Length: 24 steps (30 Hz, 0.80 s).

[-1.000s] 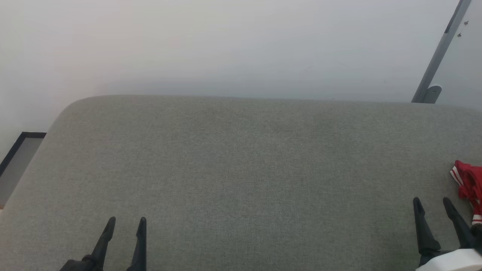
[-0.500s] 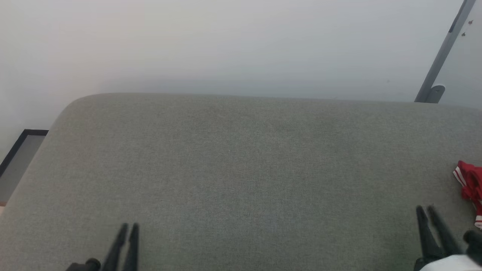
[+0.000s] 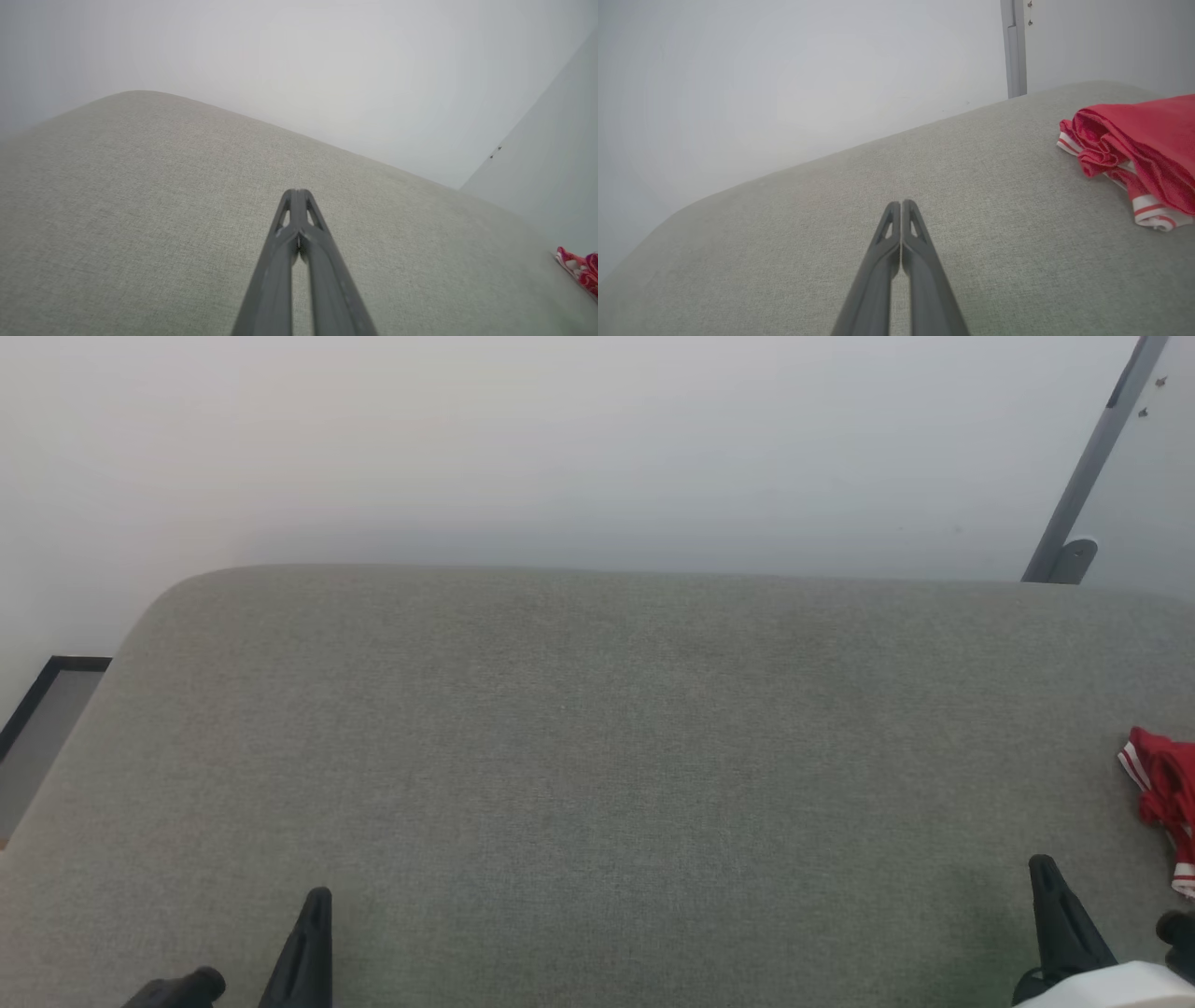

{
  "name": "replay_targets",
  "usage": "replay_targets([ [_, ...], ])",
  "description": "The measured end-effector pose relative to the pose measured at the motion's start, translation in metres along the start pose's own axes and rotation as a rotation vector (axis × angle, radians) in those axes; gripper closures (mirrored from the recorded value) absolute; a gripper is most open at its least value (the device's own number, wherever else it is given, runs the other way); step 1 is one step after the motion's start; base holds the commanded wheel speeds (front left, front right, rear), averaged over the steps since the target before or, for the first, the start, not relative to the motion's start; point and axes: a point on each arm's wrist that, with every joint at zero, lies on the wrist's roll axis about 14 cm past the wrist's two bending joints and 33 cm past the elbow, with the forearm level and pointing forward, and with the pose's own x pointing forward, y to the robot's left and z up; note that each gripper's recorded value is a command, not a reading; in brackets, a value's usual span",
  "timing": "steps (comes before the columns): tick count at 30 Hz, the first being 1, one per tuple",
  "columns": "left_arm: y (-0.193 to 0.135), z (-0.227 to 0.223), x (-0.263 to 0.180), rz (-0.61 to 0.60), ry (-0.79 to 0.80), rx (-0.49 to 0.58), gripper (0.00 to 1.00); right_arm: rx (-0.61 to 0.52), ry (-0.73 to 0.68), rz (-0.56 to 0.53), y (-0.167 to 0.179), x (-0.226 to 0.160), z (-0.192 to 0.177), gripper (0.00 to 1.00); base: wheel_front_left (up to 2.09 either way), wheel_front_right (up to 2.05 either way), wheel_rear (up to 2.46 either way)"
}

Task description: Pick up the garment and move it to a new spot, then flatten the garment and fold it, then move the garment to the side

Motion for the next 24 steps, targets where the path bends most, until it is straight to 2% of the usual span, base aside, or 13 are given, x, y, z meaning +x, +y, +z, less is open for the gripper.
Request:
replay_targets([
  [24, -0.005, 0.0, 0.026, 0.025, 0.023, -0.37, 1.0, 0.377, -0.003, -0.036, 0.005, 0.011, 0.003, 1.0, 0.0, 0.0, 0.0],
])
